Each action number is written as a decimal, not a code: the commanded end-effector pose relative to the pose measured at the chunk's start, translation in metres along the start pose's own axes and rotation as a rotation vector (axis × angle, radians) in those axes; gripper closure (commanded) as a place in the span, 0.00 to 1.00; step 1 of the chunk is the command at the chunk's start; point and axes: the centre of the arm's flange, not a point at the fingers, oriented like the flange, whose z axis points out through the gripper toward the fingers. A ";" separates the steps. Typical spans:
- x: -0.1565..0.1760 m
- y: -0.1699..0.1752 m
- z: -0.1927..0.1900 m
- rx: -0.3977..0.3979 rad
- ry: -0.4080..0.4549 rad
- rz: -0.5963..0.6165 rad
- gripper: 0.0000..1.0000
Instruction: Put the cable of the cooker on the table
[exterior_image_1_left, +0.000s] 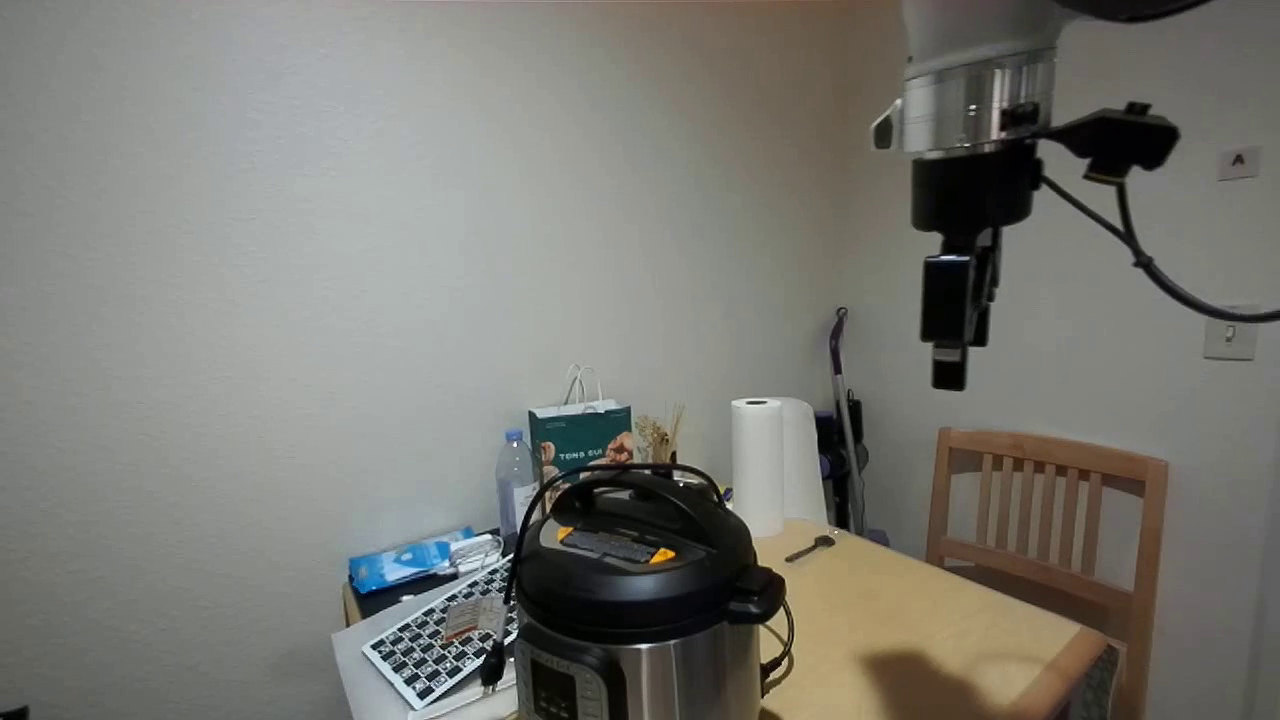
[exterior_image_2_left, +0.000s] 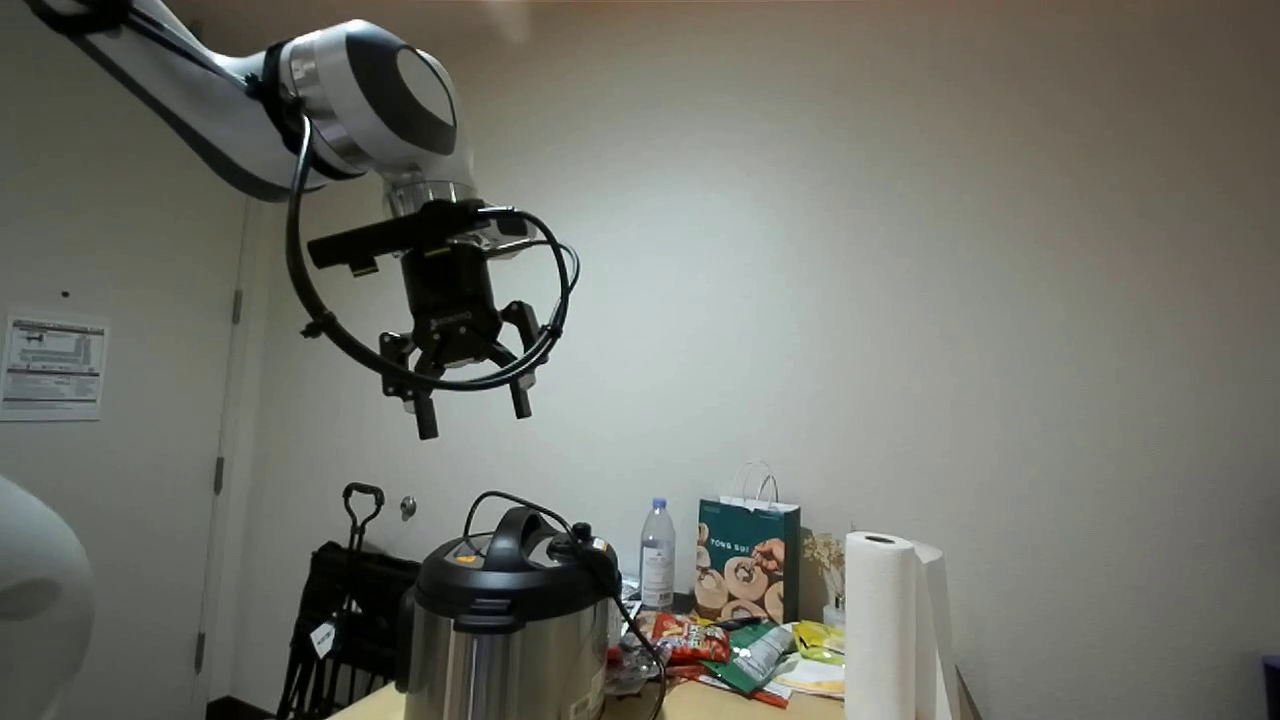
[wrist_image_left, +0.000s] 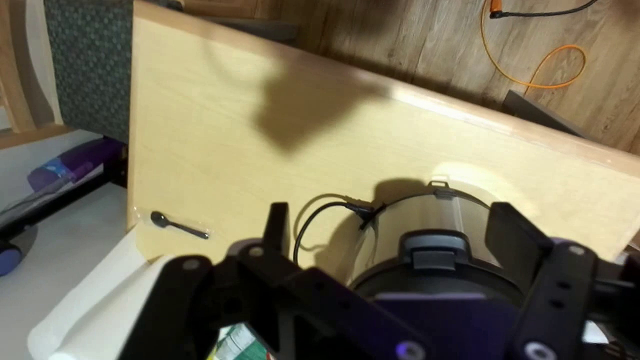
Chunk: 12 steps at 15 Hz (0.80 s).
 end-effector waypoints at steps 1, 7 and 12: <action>0.076 -0.036 -0.022 -0.022 0.011 -0.061 0.00; 0.059 -0.039 -0.014 -0.010 0.009 -0.067 0.00; 0.055 -0.037 -0.017 -0.011 0.015 -0.063 0.00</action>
